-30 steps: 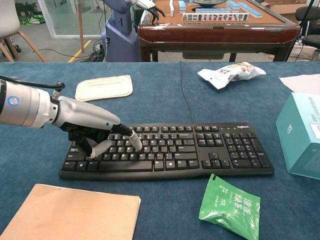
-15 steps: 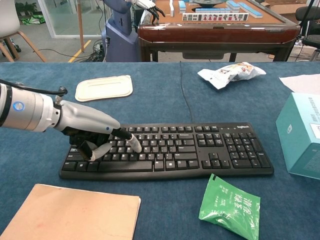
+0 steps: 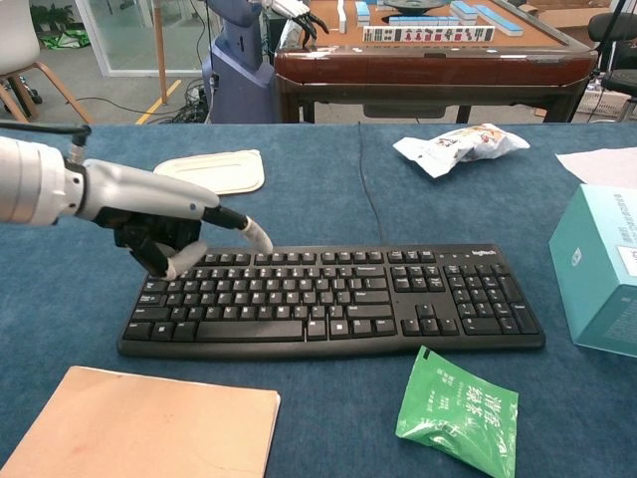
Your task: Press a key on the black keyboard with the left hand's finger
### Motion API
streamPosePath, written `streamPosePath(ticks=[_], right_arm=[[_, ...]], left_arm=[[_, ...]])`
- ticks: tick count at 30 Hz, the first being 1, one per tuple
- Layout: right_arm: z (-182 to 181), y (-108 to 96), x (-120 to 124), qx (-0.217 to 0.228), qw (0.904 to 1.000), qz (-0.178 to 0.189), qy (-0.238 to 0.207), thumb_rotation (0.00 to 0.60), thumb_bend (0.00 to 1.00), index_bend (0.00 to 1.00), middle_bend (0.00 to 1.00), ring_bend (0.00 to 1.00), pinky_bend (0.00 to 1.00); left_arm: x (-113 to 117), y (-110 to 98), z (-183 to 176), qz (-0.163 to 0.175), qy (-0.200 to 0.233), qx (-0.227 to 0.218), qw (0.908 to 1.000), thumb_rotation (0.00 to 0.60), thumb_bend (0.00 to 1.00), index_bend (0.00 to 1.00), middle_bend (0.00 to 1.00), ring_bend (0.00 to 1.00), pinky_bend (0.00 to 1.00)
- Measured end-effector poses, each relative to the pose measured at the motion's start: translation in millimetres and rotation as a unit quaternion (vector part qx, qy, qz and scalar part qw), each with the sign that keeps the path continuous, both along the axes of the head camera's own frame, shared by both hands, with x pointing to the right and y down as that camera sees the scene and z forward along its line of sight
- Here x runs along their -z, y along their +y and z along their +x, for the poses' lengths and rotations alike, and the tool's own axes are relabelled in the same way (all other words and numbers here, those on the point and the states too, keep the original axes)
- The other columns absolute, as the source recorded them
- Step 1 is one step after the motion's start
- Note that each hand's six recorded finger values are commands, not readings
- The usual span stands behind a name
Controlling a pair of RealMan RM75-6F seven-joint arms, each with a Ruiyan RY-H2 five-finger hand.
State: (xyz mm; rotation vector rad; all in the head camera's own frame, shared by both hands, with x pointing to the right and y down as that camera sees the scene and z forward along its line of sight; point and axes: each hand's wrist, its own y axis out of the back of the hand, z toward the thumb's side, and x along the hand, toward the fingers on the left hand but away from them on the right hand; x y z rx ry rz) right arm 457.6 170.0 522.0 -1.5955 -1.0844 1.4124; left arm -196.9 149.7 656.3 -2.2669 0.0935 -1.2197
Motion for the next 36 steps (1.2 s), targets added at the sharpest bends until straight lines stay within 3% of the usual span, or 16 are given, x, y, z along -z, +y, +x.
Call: streamPosePath(ticks=[5,8,12,17,21,26,36], right_arm=[[0,-1,-1,0.001,1.0000,0.000,-0.002,0.600,0.11,0.05,0.13,0.08,0.07],[-2,-2,-3,0.004,1.0000,-0.001,-0.005,0.600,0.11,0.05,0.13,0.08,0.07],[-3,-3,-3,0.005,1.0000,-0.001,-0.004,0.600,0.11,0.05,0.13,0.08,0.07],[-1,-3,-3,0.004,1.0000,-0.001,-0.003,0.600,0.11,0.05,0.13,0.08,0.07],[-2,-3,-6,0.004,1.0000,-0.004,-0.005,0.600,0.11,0.05,0.13,0.08,0.07],[-2,-3,-8,0.005,0.9999,-0.007,-0.005,0.600,0.11,0.05,0.13,0.08,0.07],[-2,-3,-11,0.004,0.9999,-0.009,-0.010,0.600,0.11,0.05,0.13,0.08,0.07]], left_arm=[[20,-16,-29,0.035,0.022,0.073,0.9964,0.600,0.58,0.07,0.64,0.71,0.96],[31,-24,-48,0.065,0.030,0.118,0.9904,0.600,0.43,0.07,0.53,0.62,0.85],[45,-29,-79,0.104,0.032,0.176,0.9783,0.585,0.31,0.07,0.35,0.40,0.46],[61,-29,-121,0.155,0.024,0.242,0.9575,0.540,0.28,0.07,0.21,0.26,0.21],[74,-24,-152,0.191,0.016,0.287,0.9386,0.594,0.28,0.07,0.19,0.24,0.17],[90,-5,-191,0.224,-0.005,0.330,0.9169,0.600,0.28,0.07,0.19,0.24,0.17],[110,40,-230,0.271,-0.042,0.369,0.8878,0.600,0.28,0.07,0.19,0.24,0.17]])
